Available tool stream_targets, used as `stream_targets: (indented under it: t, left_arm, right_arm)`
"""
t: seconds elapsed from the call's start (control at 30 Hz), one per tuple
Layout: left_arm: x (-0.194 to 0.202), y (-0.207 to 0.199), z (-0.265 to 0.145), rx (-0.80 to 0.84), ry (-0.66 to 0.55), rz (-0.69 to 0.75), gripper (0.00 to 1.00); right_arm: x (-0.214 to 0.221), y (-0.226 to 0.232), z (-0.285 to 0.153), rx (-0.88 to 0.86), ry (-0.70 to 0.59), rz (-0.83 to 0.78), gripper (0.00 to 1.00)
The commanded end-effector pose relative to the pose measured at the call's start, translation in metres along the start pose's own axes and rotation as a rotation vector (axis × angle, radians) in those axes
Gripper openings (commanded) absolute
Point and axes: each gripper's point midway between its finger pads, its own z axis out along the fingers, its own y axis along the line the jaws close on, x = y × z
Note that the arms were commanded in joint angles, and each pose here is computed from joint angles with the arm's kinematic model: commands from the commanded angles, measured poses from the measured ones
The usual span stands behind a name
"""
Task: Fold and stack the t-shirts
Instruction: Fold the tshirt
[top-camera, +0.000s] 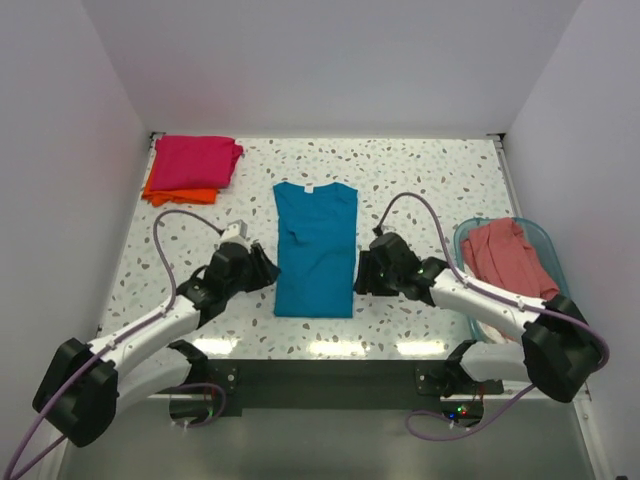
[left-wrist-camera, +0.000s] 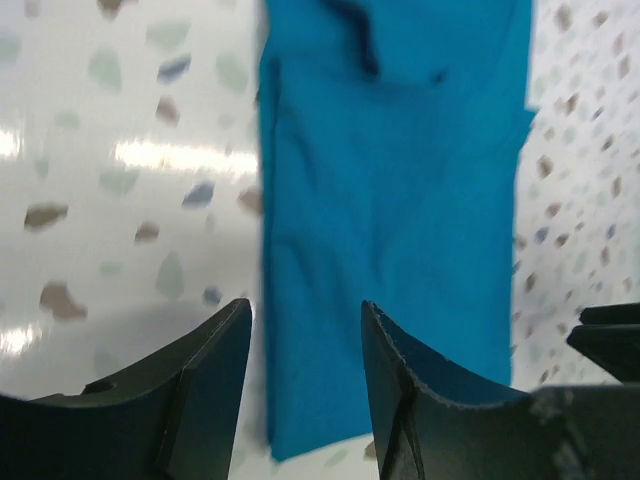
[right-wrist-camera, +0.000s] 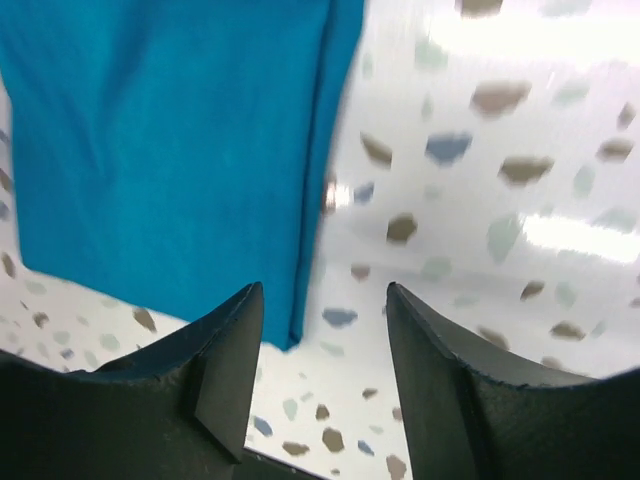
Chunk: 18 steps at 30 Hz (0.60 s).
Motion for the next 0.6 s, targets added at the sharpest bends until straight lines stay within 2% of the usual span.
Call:
stream_targets:
  t: [0.0, 0.2, 0.37, 0.57]
  left_arm:
    - [0.052, 0.029, -0.014, -0.062, 0.11, -0.013, 0.53]
    - [0.091, 0.035, -0.027, -0.04, 0.183, 0.0, 0.53]
    - [0.107, 0.038, -0.027, -0.04, 0.224, 0.008, 0.53]
    - [0.124, 0.047, -0.027, -0.05, 0.253, -0.002, 0.47]
  right_arm:
    - [0.042, -0.002, -0.002, 0.019, 0.036, 0.07, 0.55]
    - [0.082, -0.002, 0.005, 0.0, 0.054, 0.15, 0.54]
    - [0.086, 0.002, 0.011, -0.029, 0.04, 0.216, 0.54]
    - [0.088, 0.012, 0.017, -0.057, 0.048, 0.256, 0.54]
